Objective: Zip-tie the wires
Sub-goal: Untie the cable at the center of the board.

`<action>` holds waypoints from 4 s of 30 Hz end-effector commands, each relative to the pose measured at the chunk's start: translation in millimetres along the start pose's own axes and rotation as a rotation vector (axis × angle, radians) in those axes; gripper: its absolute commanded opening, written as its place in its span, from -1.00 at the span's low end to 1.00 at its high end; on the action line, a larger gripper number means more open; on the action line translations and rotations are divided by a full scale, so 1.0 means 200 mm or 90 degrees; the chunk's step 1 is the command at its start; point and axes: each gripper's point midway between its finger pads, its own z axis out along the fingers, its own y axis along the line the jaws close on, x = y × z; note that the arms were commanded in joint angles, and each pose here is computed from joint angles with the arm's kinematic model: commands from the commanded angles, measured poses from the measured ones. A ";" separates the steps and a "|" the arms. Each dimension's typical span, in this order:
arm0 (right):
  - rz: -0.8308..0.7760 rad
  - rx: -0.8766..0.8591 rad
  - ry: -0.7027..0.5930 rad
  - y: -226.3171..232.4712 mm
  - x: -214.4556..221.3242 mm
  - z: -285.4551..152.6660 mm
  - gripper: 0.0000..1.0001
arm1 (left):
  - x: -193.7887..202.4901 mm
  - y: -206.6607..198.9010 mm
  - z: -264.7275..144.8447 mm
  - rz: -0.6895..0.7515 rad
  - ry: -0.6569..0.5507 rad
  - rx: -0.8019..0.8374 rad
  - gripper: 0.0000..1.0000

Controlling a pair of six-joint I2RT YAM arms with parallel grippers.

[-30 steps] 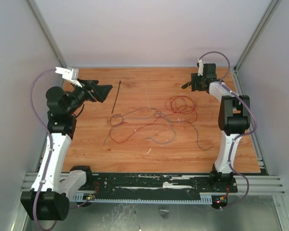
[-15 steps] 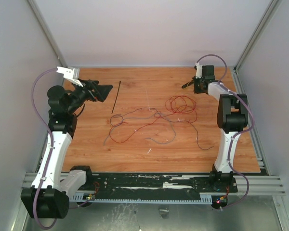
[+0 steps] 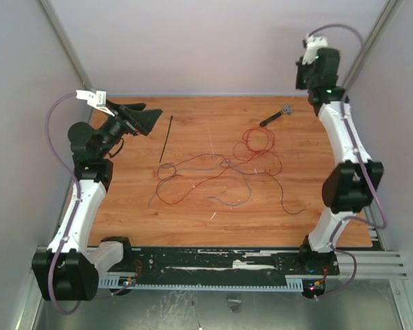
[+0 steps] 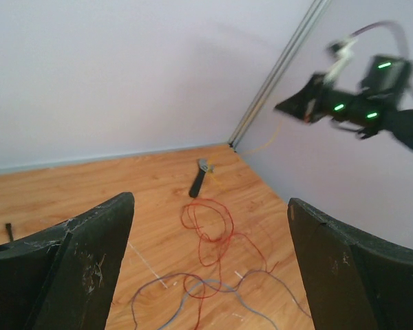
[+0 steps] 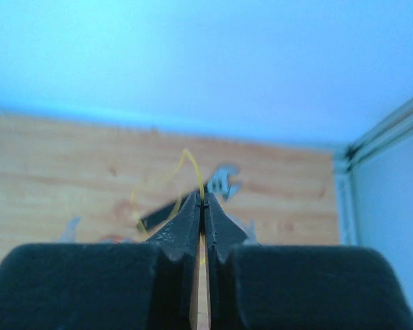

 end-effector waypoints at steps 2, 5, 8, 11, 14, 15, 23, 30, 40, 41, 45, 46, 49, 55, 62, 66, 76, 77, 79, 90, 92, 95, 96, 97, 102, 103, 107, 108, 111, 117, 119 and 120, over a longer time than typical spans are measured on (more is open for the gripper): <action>-0.008 -0.043 -0.221 0.05 -0.62 -0.45 -1.00 | 0.00 -0.04 0.07 -0.024 -0.007 0.054 0.97; -0.006 -0.121 -0.330 0.16 -0.87 -0.70 -1.00 | 0.08 -0.06 0.12 -0.019 0.017 0.066 0.97; -0.013 -0.191 -0.425 0.26 -1.06 -0.95 -1.00 | 0.19 -0.10 0.19 -0.027 0.050 0.092 0.97; -0.021 -0.241 -0.489 0.33 -1.18 -1.17 -1.00 | 0.25 -0.12 0.25 -0.032 0.062 0.105 0.97; -0.024 -0.280 -0.506 0.38 -1.23 -1.31 -1.00 | 0.26 -0.16 0.29 -0.036 0.060 0.125 0.97; -0.028 -0.294 -0.505 0.39 -1.23 -1.33 -1.00 | 0.26 -0.18 0.29 -0.036 0.056 0.132 0.97; -0.040 -0.418 -0.490 0.55 -1.11 -1.52 -1.00 | 0.11 -0.42 0.30 -0.071 -0.003 0.220 0.97; -0.024 -0.477 -0.470 0.64 -0.99 -1.59 -1.00 | 0.00 -0.75 0.28 -0.071 -0.035 0.316 0.91; -0.007 -0.510 -0.443 0.73 -0.89 -1.58 -1.00 | 0.06 -1.12 0.29 -0.116 -0.048 0.439 0.79; -0.005 -0.512 -0.443 0.74 -0.88 -1.58 -1.00 | 0.07 -1.15 0.29 -0.118 -0.048 0.447 0.79; 0.000 -0.523 -0.444 0.76 -0.88 -1.59 -1.00 | 0.13 -1.21 0.34 -0.118 -0.045 0.445 0.78; 0.001 -0.526 -0.444 0.77 -0.88 -1.59 -1.00 | 0.15 -1.21 0.36 -0.116 -0.041 0.441 0.78; 0.005 -0.532 -0.447 0.79 -0.88 -1.60 -1.00 | 0.19 -1.24 0.42 -0.114 -0.033 0.445 0.74; 0.008 -0.546 -0.446 0.82 -0.86 -1.63 -1.00 | 0.24 -1.25 0.56 -0.094 -0.033 0.428 0.40; 0.004 -0.505 -0.451 0.79 -0.87 -1.62 -1.00 | 0.30 -1.25 0.59 -0.084 -0.011 0.427 -0.71; 0.011 -0.417 -0.411 0.70 -0.85 -1.53 -1.00 | 0.38 -1.18 0.58 -0.039 0.037 0.376 -1.00; -0.031 -0.411 -0.300 0.71 -0.54 -1.35 -1.00 | 0.25 -1.03 0.53 0.080 0.084 0.233 -1.00; -0.032 -0.438 -0.302 0.75 -0.50 -1.35 -1.00 | 0.20 -1.07 0.52 0.074 0.074 0.246 -1.00; -0.017 -0.499 -0.295 0.82 -0.42 -1.35 -0.99 | 0.07 -1.16 0.51 0.057 0.044 0.283 -1.00; 0.003 -0.580 -0.301 0.94 -0.30 -1.35 -0.56 | -0.37 -1.42 0.49 0.013 -0.090 0.390 -1.00; 0.004 -0.554 -0.302 0.92 -0.29 -1.33 0.00 | -0.40 -1.43 0.50 0.016 -0.100 0.387 -1.00; -0.005 -0.520 -0.308 0.88 -0.27 -1.34 0.53 | -0.44 -1.43 0.53 0.014 -0.116 0.377 -1.00; -0.010 -0.510 -0.311 0.87 -0.26 -1.35 0.65 | -0.45 -1.43 0.53 0.016 -0.120 0.373 -1.00; -0.013 -0.502 -0.312 0.86 -0.25 -1.36 0.76 | -0.45 -1.42 0.54 0.018 -0.122 0.369 -1.00; 0.006 -0.407 -0.324 0.74 -0.22 -1.40 0.98 | -0.43 -1.41 0.57 0.022 -0.118 0.366 -1.00; 0.025 -0.358 -0.325 0.68 -0.22 -1.39 0.98 | -0.43 -1.41 0.57 0.024 -0.117 0.364 -1.00; 0.093 -0.163 -0.350 0.41 -0.25 -1.41 0.98 | -0.39 -1.38 0.58 0.027 -0.109 0.351 -1.00; 0.087 -0.157 -0.369 0.40 -0.27 -1.45 0.98 | -0.38 -1.38 0.58 0.026 -0.108 0.350 -1.00; 0.058 -0.221 -0.395 0.48 -0.29 -1.53 0.98 | -0.37 -1.37 0.60 0.027 -0.108 0.343 -1.00; 0.023 -0.328 -0.320 0.64 -0.09 -1.46 0.98 | -0.46 -1.40 0.60 0.028 -0.132 0.349 -1.00; 0.006 -0.376 -0.303 0.70 -0.01 -1.46 0.99 | -0.50 -1.43 0.60 0.026 -0.140 0.362 -1.00; 0.001 -0.404 -0.298 0.74 0.03 -1.46 0.98 | -0.51 -1.44 0.60 0.024 -0.143 0.370 -1.00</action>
